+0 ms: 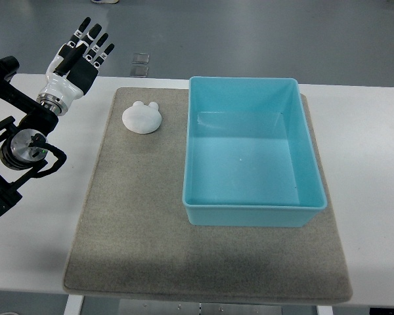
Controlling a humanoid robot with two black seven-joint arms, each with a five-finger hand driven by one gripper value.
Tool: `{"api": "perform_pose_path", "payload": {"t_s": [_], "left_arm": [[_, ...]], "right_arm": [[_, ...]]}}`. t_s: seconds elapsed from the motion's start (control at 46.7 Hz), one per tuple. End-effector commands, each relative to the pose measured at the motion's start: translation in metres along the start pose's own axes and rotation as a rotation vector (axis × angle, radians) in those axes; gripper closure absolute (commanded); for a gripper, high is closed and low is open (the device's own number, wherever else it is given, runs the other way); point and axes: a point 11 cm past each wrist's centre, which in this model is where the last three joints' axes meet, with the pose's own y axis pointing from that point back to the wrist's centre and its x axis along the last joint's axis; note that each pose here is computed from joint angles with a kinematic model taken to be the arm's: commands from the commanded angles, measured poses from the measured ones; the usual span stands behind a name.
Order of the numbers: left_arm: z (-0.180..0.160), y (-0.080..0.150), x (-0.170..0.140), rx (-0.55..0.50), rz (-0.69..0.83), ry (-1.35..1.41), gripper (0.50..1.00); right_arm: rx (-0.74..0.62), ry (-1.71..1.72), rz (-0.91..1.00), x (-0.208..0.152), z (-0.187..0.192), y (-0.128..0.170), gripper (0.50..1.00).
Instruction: Place white toy into blue box with left hand
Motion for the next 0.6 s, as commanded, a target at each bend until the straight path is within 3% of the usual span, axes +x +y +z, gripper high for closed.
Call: {"api": "perform_pose_path", "payload": {"t_s": [0.0, 0.578], "left_arm": [[0.0008, 0.0004, 0.0031, 0.0, 0.003, -0.003, 0.5], [-0.0043, -0.0015, 0.0009, 0.008, -0.013, -0.005, 0.5]], "right_arm": [[0.0, 0.0, 0.0, 0.0, 0.0, 0.0, 0.564], [0.0, 0.0, -0.001, -0.0001, 0.0, 0.0, 0.564]]}}
